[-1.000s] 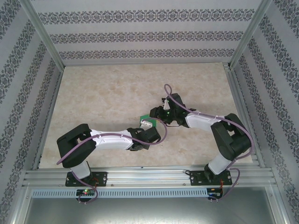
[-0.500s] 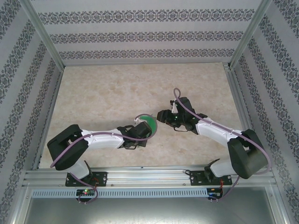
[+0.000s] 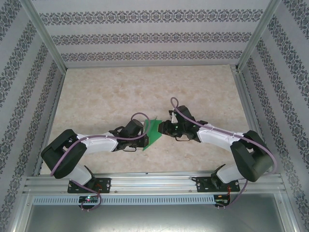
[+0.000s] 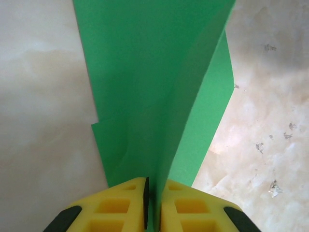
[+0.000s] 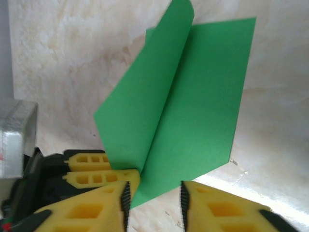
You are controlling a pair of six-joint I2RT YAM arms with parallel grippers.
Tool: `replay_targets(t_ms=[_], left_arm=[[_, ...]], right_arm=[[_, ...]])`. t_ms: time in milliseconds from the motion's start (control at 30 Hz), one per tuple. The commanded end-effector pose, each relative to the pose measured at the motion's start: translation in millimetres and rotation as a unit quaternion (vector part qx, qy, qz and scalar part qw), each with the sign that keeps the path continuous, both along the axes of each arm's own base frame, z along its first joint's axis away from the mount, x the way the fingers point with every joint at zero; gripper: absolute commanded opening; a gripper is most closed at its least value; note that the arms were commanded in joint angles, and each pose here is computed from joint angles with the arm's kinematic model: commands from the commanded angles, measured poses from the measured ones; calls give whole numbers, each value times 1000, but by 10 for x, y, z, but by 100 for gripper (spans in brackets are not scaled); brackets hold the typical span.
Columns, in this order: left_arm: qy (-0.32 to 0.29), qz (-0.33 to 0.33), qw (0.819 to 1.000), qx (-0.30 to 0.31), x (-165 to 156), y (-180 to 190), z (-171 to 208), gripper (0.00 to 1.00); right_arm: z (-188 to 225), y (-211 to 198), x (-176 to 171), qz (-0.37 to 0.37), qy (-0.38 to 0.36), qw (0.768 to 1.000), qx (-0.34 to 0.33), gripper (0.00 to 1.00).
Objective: Fold a paper plane with a square sheet of paper (pick it up from the middle)
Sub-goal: Fourth fold the wing at the center of the table.
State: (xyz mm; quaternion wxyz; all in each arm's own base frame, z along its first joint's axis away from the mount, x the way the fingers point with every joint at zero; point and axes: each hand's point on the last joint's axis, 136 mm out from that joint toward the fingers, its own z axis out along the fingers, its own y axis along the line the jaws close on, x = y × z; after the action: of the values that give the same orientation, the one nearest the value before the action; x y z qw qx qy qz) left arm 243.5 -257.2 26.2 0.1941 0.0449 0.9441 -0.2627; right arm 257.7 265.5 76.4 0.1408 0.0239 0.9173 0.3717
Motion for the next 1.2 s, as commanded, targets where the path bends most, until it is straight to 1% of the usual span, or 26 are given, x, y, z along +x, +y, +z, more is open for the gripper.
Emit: replay_targets(t_ms=[0,100,267,467,767,1167], left_arm=[[0,6,999,-48,45,-40,100,16],[11,10,998,-59,46,-13,75,15],[25,8,997,-68,47,-2,47,15],[38,-4,996,-75,56,-40,32,14],[55,-22,995,-84,76,-73,5,13],[75,-6,991,-114,92,-44,-27,13]], right_arm=[[125,212,104,16,-26,999,19,25],[138,349,122,26,-23,998,44,17],[155,538,147,36,-13,996,83,14],[102,629,158,43,-9,996,80,13],[2,643,147,39,2,996,85,14],[-136,680,219,37,10,996,75,15]])
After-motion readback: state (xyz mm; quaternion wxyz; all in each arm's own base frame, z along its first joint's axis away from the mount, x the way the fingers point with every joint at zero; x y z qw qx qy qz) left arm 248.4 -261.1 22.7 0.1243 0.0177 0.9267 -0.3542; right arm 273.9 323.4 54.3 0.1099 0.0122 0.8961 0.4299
